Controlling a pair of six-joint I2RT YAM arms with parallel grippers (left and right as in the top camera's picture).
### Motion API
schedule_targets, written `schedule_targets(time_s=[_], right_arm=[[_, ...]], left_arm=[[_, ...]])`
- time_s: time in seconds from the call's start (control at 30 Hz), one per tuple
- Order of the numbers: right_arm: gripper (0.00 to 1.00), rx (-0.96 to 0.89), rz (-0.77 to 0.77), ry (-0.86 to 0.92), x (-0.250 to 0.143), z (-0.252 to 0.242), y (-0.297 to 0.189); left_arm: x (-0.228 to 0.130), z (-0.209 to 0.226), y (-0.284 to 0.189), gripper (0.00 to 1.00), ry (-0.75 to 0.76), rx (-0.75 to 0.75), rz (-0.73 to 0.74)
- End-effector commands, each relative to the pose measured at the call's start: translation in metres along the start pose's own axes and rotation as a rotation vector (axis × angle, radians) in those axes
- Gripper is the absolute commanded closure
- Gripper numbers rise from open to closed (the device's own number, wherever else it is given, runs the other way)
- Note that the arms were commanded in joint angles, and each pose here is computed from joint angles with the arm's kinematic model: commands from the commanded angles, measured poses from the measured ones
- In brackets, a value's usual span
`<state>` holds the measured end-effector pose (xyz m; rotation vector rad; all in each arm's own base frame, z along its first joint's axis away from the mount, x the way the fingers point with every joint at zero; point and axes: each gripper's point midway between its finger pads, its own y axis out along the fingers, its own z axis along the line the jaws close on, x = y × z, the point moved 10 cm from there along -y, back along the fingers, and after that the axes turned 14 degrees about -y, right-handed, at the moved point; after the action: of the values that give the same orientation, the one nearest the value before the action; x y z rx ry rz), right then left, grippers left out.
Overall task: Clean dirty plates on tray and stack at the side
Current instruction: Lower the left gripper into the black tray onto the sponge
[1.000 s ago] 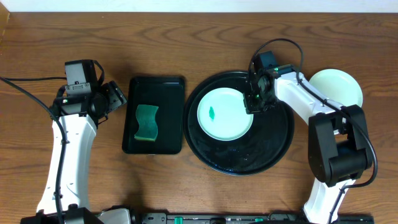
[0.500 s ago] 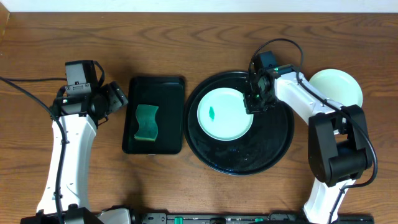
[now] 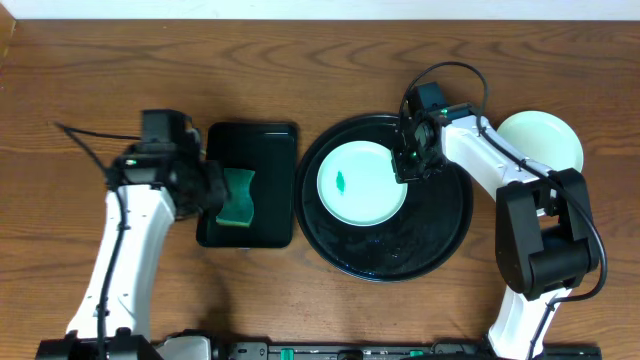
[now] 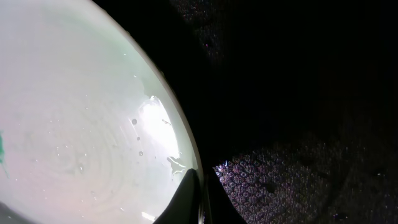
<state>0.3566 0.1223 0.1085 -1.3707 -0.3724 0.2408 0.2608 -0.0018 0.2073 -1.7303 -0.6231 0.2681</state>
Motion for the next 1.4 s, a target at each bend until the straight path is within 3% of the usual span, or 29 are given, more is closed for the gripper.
schedule_targets(time_s=[0.0,0.17,0.53,0.7,1.37], right_arm=[[0.98,0.006,0.023,0.006,-0.003,0.001,0.007],[0.98,0.006,0.024,0.006,-0.003,0.001,0.007],[0.98,0.007,0.028,0.007,-0.003,0.001,0.007],[0.98,0.007,0.028,0.007,-0.003,0.001,0.007],[0.98,0.006,0.015,0.004,-0.001,0.001,0.007]], left_arm=[[-0.013,-0.002,0.019,0.51,0.096,0.062,0.010],[-0.014,-0.005,0.040,0.45,0.130,0.079,-0.003],[0.006,-0.015,0.076,0.45,0.161,0.057,-0.038],[0.010,-0.006,0.097,0.45,0.158,0.171,-0.032],[0.007,-0.011,0.108,0.48,0.127,0.087,0.026]])
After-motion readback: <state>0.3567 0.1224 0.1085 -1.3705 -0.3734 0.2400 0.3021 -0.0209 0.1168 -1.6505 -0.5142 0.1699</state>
